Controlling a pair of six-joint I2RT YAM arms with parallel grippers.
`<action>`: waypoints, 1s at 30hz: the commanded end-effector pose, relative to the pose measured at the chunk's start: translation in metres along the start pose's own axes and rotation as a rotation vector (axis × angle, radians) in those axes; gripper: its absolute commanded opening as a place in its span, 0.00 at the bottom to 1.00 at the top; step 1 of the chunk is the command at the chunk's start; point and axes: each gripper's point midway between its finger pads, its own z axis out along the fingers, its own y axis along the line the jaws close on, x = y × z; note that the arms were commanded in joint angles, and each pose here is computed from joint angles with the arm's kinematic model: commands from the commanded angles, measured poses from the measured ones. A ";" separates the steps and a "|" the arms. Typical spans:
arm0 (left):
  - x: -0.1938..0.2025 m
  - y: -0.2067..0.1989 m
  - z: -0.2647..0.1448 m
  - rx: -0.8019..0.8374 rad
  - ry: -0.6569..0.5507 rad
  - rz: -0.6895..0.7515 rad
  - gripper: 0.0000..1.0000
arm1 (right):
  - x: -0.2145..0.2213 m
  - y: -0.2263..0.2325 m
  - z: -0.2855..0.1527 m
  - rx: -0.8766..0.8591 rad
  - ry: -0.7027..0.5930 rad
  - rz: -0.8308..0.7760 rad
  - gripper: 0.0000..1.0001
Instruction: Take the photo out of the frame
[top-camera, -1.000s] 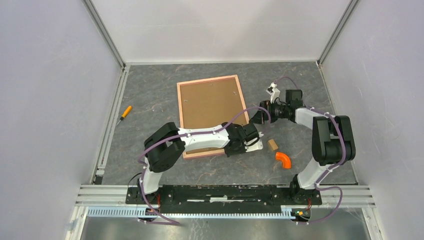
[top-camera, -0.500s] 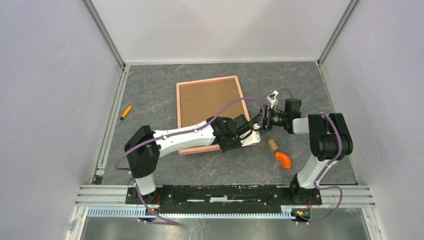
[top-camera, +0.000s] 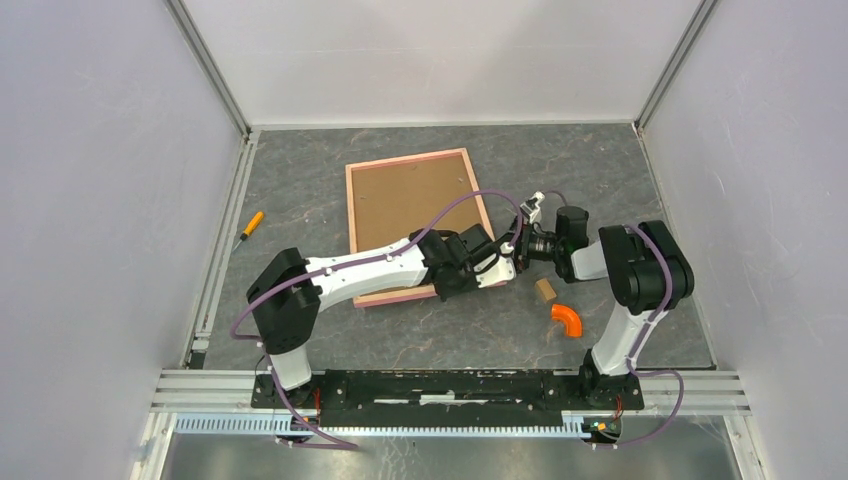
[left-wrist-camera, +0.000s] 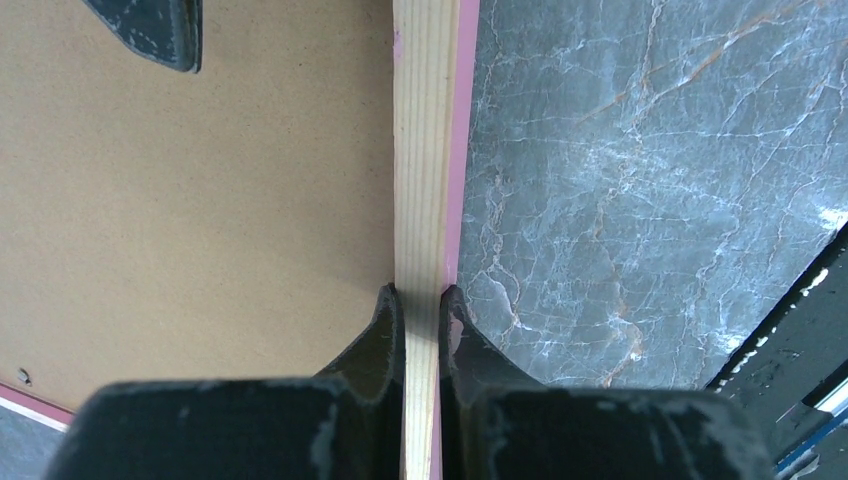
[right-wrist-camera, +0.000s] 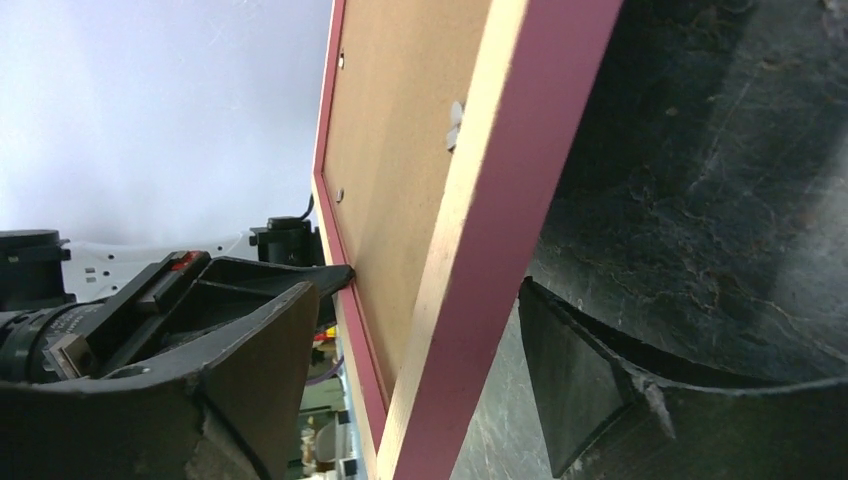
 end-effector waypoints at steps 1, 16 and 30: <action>-0.024 0.030 -0.025 -0.128 -0.114 0.019 0.02 | -0.002 -0.003 0.002 0.000 -0.020 0.048 0.77; -0.022 0.028 -0.015 -0.127 -0.119 0.039 0.02 | 0.022 -0.007 0.021 -0.030 0.074 0.142 0.45; -0.010 0.035 -0.065 0.054 -0.200 -0.139 0.77 | -0.009 0.027 0.015 -0.057 0.041 -0.040 0.00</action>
